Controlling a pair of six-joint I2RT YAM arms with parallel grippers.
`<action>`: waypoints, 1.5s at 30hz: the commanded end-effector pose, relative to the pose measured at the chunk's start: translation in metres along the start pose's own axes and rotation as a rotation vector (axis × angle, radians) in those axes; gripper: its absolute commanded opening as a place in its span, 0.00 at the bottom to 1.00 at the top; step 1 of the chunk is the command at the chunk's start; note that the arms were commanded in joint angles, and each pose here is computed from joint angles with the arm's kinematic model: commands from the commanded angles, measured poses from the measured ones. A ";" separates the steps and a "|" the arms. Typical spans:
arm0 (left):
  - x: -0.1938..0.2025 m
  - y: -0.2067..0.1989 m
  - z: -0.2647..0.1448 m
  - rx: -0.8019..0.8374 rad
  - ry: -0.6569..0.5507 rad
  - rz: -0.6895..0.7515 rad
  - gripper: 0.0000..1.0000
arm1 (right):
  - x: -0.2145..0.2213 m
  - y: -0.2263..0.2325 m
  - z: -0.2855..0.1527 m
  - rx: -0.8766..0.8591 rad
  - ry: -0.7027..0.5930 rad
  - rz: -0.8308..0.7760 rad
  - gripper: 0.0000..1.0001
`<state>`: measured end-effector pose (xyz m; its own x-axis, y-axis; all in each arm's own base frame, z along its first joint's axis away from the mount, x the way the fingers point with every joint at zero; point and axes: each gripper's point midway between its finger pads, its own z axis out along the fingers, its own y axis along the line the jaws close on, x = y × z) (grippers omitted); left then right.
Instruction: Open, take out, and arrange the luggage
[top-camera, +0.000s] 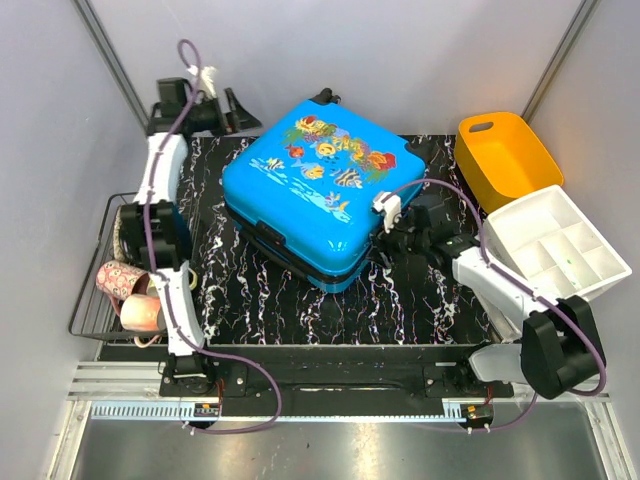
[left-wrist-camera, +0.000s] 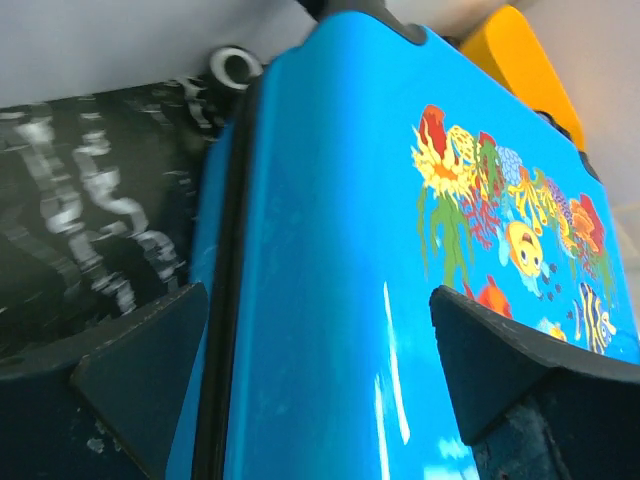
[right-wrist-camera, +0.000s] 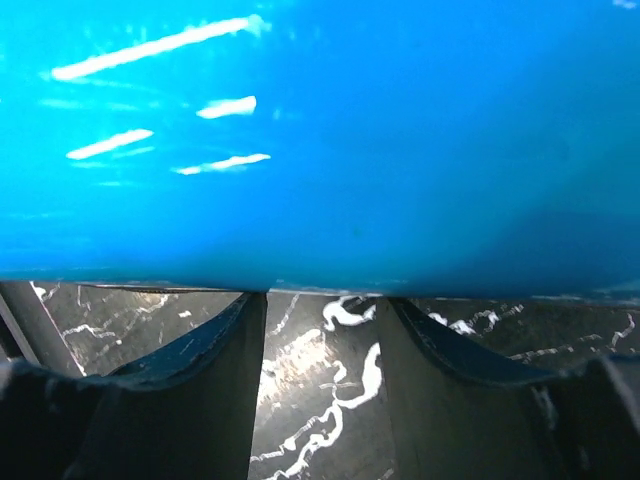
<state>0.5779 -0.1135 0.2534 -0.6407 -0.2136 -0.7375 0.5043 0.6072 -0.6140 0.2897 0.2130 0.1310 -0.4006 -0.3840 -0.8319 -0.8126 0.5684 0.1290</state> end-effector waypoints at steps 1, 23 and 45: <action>-0.060 -0.047 -0.112 -0.247 -0.144 0.250 0.99 | -0.068 0.018 0.018 0.016 -0.193 -0.073 0.55; 0.013 -0.143 -0.188 -0.259 -0.274 0.250 0.99 | -0.157 0.045 -0.002 0.133 -0.294 -0.158 0.93; 0.074 -0.160 -0.184 -0.105 -0.233 0.259 0.97 | -0.041 -0.043 -0.007 0.301 -0.429 -0.086 0.65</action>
<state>0.3526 -0.0812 0.3278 -0.4281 -0.2138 -0.8781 0.4986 0.7545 -0.4268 0.3002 0.1828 0.1052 -0.3322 -0.1984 -0.9221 -0.6330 0.7717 0.0620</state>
